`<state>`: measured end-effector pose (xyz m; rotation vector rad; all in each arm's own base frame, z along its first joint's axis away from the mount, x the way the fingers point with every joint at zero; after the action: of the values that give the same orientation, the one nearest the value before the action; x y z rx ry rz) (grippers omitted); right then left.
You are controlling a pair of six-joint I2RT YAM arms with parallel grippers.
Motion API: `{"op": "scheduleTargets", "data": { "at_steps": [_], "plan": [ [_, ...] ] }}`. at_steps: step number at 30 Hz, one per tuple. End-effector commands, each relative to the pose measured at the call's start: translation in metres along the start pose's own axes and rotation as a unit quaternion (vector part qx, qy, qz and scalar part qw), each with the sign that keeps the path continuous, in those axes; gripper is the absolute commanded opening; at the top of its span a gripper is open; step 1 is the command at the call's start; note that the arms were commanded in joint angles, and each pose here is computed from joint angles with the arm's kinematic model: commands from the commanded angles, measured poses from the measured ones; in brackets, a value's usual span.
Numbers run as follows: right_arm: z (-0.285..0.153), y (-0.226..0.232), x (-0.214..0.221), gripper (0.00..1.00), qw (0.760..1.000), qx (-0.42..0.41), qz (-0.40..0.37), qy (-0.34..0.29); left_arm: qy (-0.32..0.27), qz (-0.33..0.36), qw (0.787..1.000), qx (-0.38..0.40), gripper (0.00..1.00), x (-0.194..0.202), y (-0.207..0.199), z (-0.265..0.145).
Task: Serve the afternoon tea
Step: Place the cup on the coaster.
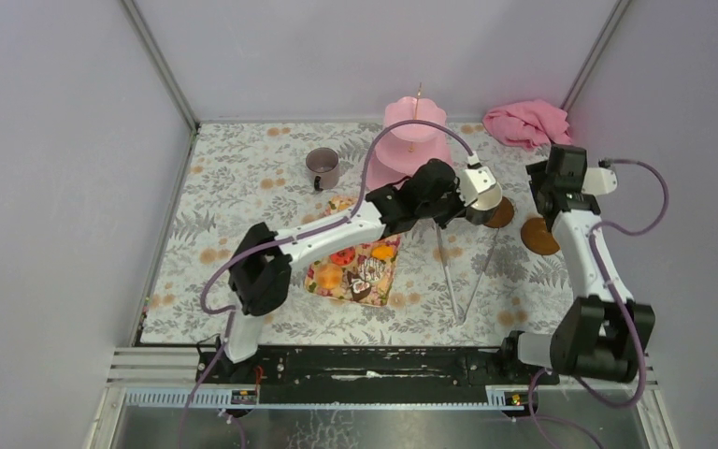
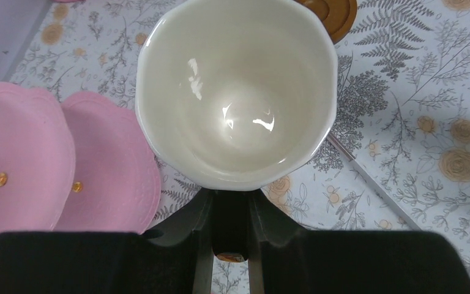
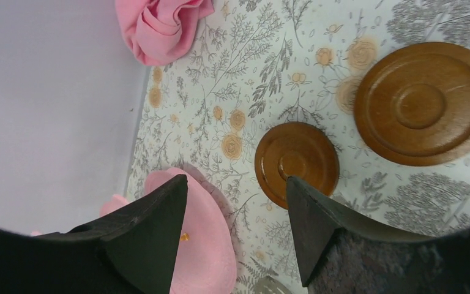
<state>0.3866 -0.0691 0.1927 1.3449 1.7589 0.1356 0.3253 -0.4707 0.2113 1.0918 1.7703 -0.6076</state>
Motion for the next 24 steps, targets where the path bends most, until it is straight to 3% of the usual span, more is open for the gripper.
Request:
{"op": "scheduleTargets", "data": {
  "at_steps": [1, 10, 24],
  "plan": [
    [-0.037, -0.003, -0.027, 0.68, 0.997, -0.033, 0.031, -0.061, -0.052, 0.017, 0.999, -0.002, 0.0, -0.042, 0.005, 0.013],
    [-0.066, -0.023, 0.005, 0.68, 0.998, -0.061, -0.03, 0.007, -0.053, 0.038, 0.998, -0.003, 0.0, -0.04, 0.009, 0.048],
    [-0.1, -0.032, 0.043, 0.58, 0.986, -0.115, -0.076, 0.096, -0.083, 0.048, 0.995, -0.002, 0.0, -0.047, 0.002, 0.045]
  ]
}}
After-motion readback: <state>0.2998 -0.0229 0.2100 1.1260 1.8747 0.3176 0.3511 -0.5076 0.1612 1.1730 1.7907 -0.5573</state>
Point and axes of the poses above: each gripper's point midway between its finger pads, its own z axis out along the fingers, its own y axis along the line the jaws close on, x = y × z, the point moved 1 cm from there along -z, back along the fingers, and after that the axes turned 5 degrees about -z, right-handed, at the moved point
